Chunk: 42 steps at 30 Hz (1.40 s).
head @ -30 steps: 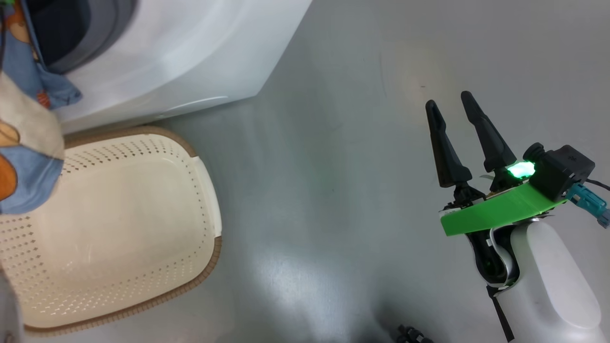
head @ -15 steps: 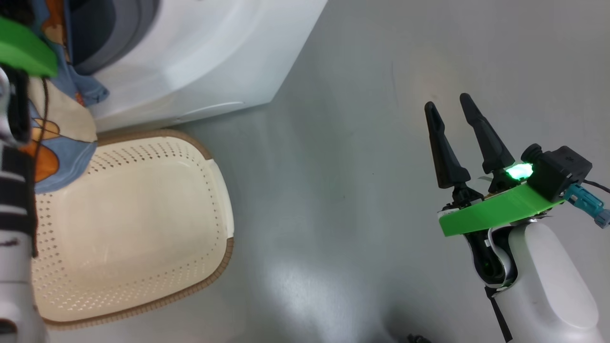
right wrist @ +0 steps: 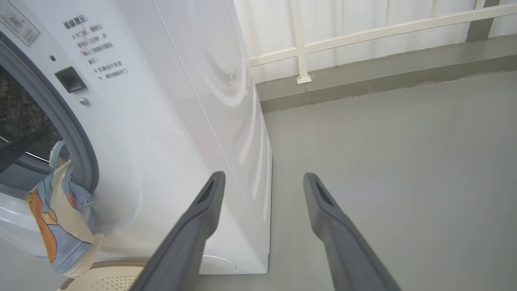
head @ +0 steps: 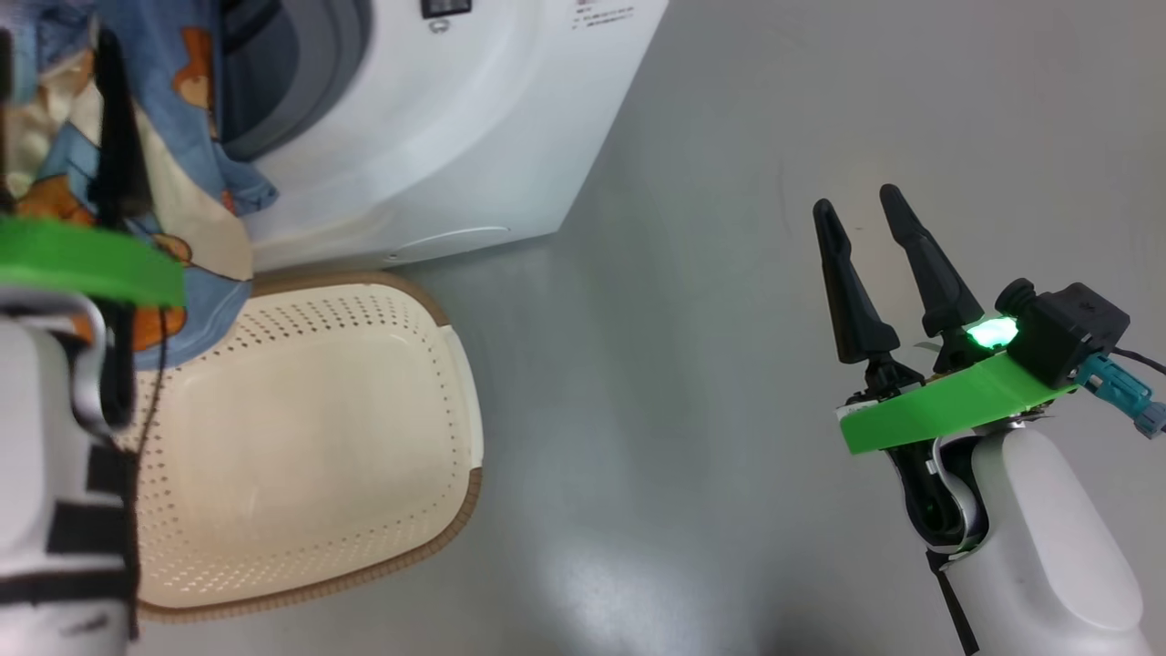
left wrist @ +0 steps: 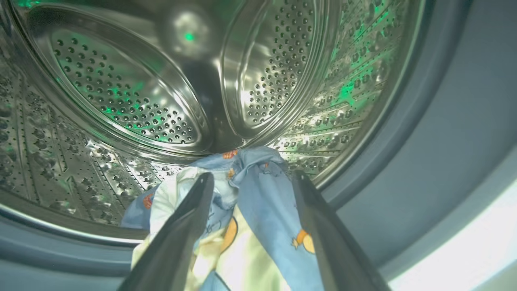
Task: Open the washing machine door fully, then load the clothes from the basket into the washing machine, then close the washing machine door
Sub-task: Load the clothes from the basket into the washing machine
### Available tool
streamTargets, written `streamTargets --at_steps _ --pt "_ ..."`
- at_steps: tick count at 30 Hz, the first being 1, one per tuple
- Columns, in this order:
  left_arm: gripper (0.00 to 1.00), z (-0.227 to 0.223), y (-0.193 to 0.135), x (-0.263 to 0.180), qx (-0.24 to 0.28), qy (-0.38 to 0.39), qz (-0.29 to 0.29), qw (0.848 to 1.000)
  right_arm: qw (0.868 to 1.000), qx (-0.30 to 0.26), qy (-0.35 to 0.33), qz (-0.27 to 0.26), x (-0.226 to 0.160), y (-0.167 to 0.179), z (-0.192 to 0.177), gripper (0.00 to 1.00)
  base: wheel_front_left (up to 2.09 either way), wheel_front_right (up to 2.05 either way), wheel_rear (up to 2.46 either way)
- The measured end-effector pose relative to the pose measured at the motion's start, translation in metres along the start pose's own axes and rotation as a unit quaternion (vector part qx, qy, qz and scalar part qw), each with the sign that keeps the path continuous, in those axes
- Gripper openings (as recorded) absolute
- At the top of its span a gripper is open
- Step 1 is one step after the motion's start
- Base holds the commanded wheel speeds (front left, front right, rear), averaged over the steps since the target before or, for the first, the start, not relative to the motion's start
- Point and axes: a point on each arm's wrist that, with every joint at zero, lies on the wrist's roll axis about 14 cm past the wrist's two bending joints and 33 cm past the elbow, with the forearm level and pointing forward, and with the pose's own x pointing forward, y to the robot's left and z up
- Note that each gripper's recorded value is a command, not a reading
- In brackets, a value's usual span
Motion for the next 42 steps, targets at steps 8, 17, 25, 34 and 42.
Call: streamTargets --at_steps 8,17,25,34,42 --pt "1.0 0.004 0.006 -0.052 -0.017 -0.006 0.023 1.0 1.0 0.001 -0.007 0.011 0.002 0.006 0.006 1.0 0.0 0.0 0.0" --pt "1.0 0.0 0.021 -0.097 -0.022 0.006 0.057 0.998 1.0 -0.001 -0.006 0.023 0.004 0.012 0.005 1.0 0.0 0.0 0.0" --pt "1.0 0.0 0.024 -0.119 -0.033 0.01 0.085 0.996 0.999 0.0 -0.004 0.036 0.004 0.02 0.004 1.0 0.0 0.0 0.0" --pt "1.0 -0.003 0.023 -0.13 -0.044 0.016 0.097 0.994 1.0 -0.003 0.005 0.031 -0.004 0.016 0.0 1.0 0.0 0.0 0.0" --pt "1.0 -0.015 0.021 -0.136 -0.049 0.035 0.097 0.993 1.0 -0.005 0.005 0.031 -0.004 0.015 0.001 1.0 0.0 0.0 0.0"
